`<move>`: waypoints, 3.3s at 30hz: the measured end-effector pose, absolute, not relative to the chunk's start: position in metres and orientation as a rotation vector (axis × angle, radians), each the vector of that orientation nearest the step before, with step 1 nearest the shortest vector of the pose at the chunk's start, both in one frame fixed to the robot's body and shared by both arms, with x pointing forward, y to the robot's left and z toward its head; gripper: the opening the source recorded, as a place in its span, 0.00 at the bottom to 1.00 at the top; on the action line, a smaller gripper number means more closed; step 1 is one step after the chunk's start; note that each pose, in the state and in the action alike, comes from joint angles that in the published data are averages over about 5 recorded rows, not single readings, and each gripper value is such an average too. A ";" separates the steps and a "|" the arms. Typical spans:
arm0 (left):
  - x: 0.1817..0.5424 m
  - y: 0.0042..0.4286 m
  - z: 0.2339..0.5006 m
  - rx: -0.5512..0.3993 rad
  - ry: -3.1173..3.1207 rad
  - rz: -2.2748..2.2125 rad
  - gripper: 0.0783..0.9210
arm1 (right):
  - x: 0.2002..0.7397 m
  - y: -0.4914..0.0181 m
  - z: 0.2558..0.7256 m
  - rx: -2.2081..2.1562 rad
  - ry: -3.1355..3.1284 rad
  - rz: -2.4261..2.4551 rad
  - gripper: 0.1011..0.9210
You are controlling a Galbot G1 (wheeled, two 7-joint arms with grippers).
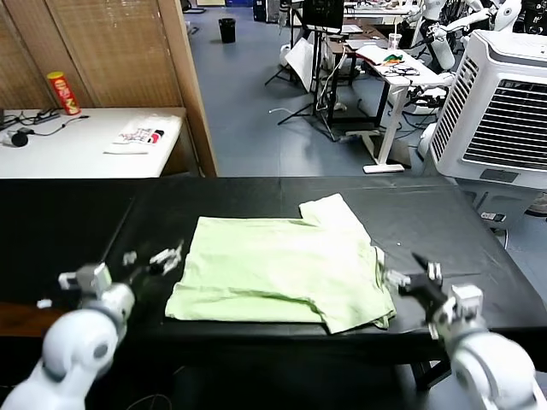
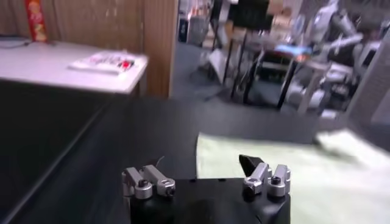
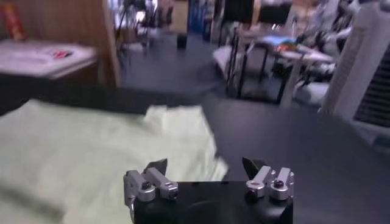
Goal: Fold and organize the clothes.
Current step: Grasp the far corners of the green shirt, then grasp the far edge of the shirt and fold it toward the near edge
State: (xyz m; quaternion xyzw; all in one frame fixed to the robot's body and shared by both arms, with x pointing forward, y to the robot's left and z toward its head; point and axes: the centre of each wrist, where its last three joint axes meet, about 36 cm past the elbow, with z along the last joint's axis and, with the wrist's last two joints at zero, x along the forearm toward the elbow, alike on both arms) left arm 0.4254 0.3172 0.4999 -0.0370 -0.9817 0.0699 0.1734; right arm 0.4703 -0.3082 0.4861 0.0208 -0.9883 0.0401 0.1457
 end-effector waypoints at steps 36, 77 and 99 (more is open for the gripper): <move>0.583 0.306 0.445 -0.121 -2.506 0.230 0.85 | 0.651 -0.259 0.443 0.134 -2.537 0.044 0.83; 0.551 0.318 0.473 -0.125 -2.597 0.215 0.06 | 0.585 -0.301 0.462 0.278 -2.689 -0.029 0.03; 0.409 0.319 0.501 -0.212 -2.611 0.037 0.06 | 0.449 -0.316 0.469 0.326 -2.581 0.119 0.03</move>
